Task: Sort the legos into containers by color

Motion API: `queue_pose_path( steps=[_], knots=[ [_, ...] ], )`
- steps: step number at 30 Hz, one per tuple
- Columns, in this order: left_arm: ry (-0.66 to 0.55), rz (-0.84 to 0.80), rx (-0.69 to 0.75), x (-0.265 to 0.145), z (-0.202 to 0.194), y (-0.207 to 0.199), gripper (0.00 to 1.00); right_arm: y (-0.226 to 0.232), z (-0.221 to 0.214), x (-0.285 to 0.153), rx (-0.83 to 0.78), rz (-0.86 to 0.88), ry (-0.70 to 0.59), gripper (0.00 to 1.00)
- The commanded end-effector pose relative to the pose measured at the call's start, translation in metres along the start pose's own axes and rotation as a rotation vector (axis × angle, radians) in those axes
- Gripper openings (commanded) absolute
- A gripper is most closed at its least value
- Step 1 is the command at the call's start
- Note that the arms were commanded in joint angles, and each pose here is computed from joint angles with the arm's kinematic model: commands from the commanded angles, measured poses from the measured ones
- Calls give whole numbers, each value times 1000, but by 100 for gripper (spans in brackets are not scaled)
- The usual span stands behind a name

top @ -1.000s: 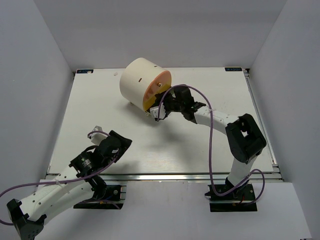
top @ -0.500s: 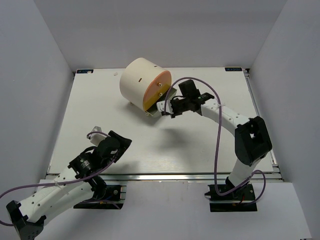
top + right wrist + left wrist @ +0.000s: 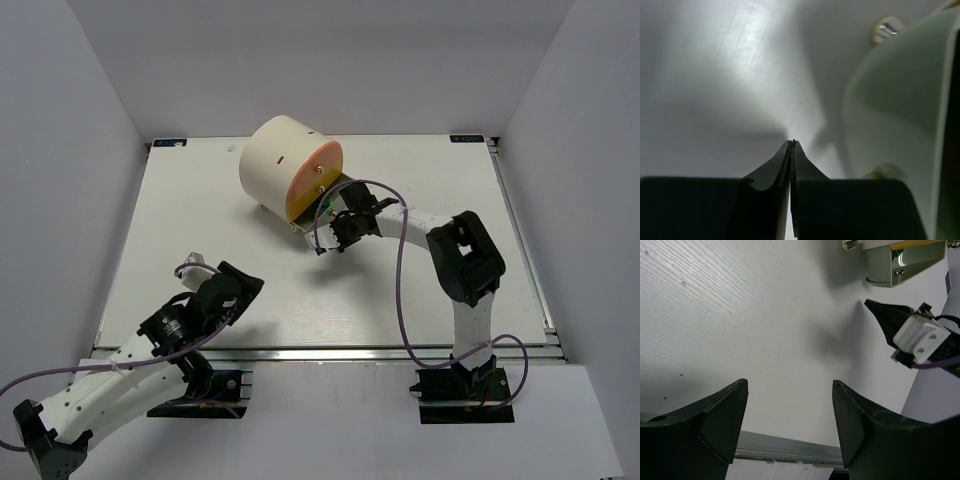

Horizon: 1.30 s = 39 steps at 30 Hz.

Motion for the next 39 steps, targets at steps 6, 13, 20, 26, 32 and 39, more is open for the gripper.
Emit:
queue_pose_path(
  steps=[6, 13, 20, 26, 32, 39],
  knots=[
    [-12, 3, 7, -1, 2, 1, 78, -87, 10, 2, -131, -296, 55, 26],
    [-7, 1, 8, 1, 0, 0, 78, -94, 10, 4, -139, -324, 58, 81],
    [-6, 5, 11, 1, 0, 1, 78, -95, 11, 4, -129, -326, 57, 88],
    [-7, 1, 4, -2, 1, 2, 77, -77, 23, -15, -84, -277, -10, 79],
    [-13, -7, 0, -2, 2, 2, 77, -33, 37, -44, 68, -225, -80, 41],
    [-19, -54, 17, -2, 3, -6, 54, -45, 57, -104, 758, -357, -183, 0]
  ],
)
Point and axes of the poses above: each gripper's point midway between its finger pads, its own x axis out along the fingers, its own y axis along the line the jaws close on, z = x × y, the point moved 2 cm from there along -x, back along the fingers, and after that the axes turned 7 degrees about x, right-handed, at the moved point
